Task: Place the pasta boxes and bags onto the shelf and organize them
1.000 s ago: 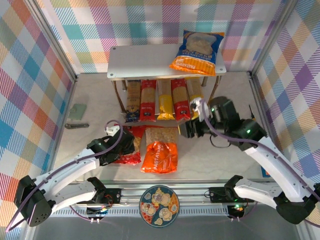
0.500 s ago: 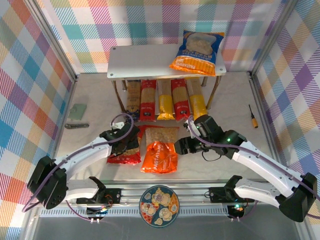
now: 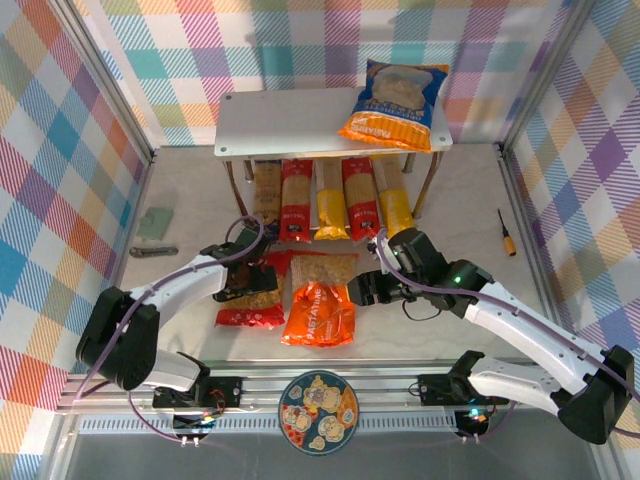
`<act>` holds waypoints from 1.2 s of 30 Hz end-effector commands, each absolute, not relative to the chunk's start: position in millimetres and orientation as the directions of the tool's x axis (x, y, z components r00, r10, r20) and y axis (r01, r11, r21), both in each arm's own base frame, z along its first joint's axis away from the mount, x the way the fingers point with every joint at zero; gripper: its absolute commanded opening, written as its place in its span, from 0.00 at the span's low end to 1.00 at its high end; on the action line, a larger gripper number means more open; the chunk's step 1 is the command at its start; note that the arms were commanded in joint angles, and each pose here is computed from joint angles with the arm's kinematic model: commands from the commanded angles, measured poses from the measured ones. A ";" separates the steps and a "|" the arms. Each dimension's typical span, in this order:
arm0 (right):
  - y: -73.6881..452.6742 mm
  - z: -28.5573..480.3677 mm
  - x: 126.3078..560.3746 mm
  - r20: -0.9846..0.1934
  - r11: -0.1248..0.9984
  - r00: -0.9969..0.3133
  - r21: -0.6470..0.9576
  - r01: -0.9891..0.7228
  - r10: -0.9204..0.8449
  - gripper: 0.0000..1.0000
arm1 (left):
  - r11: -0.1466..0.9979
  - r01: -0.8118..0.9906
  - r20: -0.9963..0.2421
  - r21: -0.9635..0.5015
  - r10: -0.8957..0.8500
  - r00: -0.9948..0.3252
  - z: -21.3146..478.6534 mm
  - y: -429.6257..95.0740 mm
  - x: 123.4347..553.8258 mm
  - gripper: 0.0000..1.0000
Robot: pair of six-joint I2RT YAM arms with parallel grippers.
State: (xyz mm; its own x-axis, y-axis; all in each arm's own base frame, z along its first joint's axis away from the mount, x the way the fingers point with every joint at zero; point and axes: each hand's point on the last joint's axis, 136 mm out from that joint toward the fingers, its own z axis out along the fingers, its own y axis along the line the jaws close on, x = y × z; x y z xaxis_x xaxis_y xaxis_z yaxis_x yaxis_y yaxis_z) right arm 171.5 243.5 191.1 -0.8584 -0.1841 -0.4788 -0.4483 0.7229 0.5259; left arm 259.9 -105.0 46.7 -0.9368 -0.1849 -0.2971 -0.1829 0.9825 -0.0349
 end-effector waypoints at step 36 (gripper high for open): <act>239.5 187.8 177.3 -0.490 0.751 -0.860 0.512 -0.416 -0.143 0.66 | 0.984 -0.121 -0.357 -0.127 -0.159 -0.920 94.8 -102.4 238.0 0.00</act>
